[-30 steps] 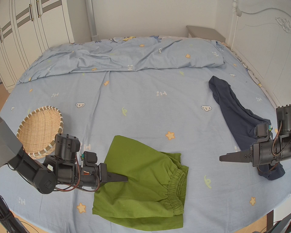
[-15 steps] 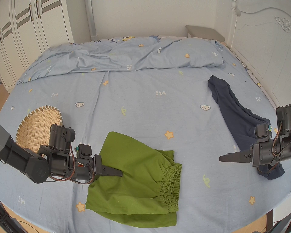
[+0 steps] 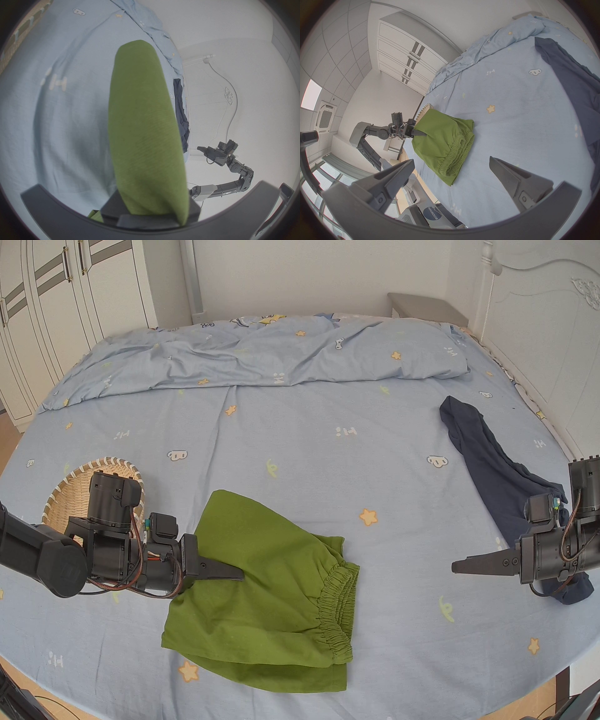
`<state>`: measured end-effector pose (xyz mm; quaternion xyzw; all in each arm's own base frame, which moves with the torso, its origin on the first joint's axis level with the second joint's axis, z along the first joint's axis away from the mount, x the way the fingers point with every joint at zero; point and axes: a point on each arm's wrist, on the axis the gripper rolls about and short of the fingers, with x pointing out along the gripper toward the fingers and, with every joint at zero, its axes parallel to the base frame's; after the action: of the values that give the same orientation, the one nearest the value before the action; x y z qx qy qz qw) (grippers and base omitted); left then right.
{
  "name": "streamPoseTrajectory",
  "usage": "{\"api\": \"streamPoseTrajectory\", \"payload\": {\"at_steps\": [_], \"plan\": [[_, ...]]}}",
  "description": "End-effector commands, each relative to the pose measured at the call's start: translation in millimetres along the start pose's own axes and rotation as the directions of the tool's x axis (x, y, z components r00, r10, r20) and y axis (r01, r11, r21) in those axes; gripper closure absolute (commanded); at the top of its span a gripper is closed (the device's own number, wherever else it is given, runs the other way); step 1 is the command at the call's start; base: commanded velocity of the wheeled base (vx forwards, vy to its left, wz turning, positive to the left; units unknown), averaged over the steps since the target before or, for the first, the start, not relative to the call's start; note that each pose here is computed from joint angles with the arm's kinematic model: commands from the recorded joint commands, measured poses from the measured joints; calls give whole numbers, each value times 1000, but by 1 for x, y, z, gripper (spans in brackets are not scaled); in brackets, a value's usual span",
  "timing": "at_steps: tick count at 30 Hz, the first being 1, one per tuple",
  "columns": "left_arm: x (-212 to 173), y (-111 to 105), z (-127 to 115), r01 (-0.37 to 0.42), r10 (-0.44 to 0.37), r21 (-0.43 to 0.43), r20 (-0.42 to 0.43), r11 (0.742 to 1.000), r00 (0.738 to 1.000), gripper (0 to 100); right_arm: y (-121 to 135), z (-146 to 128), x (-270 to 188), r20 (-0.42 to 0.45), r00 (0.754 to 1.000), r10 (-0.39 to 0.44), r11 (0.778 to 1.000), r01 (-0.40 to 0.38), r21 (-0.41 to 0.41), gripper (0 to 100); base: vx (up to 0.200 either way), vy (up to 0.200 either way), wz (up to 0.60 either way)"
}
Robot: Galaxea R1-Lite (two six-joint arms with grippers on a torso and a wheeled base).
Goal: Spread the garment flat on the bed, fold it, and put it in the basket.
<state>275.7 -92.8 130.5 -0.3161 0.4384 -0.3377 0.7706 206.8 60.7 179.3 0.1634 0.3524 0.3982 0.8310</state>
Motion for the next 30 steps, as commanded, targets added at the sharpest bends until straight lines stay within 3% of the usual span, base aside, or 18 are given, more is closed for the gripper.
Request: {"api": "streamPoseTrajectory", "payload": {"at_steps": [1, 10, 16, 23, 28, 30], "plan": [[-1, -2, 0, 3, -3, 4, 3, 1000, 1000, 100, 0, 0, 0, -1, 1000, 0, 1000, 0, 1, 0, 0, 200, 0], [0, -2, -2, 2, -2, 8, -3, 1000, 1000, 100, 0, 0, 0, 4, 1000, 0, 1000, 0, -3, 0, 0, 200, 0], [-5, -9, -2, 6, -7, 68, 15, 998, 1000, 100, 1, 1, -2, 8, 1000, 0, 1000, 0, -4, 0, 0, 0, 0], [-29, -44, 5, 56, -71, 171, 85, 984, 994, 100, 1, 1, -2, 10, 1000, 0, 1000, 0, -5, 0, 0, 0, 0], [-34, -59, 7, 56, -79, 287, 68, 956, 995, 100, 1, 1, -2, 10, 1000, 0, 1000, 0, -5, 0, 0, 0, 0], [-34, -59, 7, 56, -79, 287, 68, 956, 995, 100, 1, 1, -2, 10, 1000, 0, 1000, 0, -5, 0, 0, 0, 0]]}}
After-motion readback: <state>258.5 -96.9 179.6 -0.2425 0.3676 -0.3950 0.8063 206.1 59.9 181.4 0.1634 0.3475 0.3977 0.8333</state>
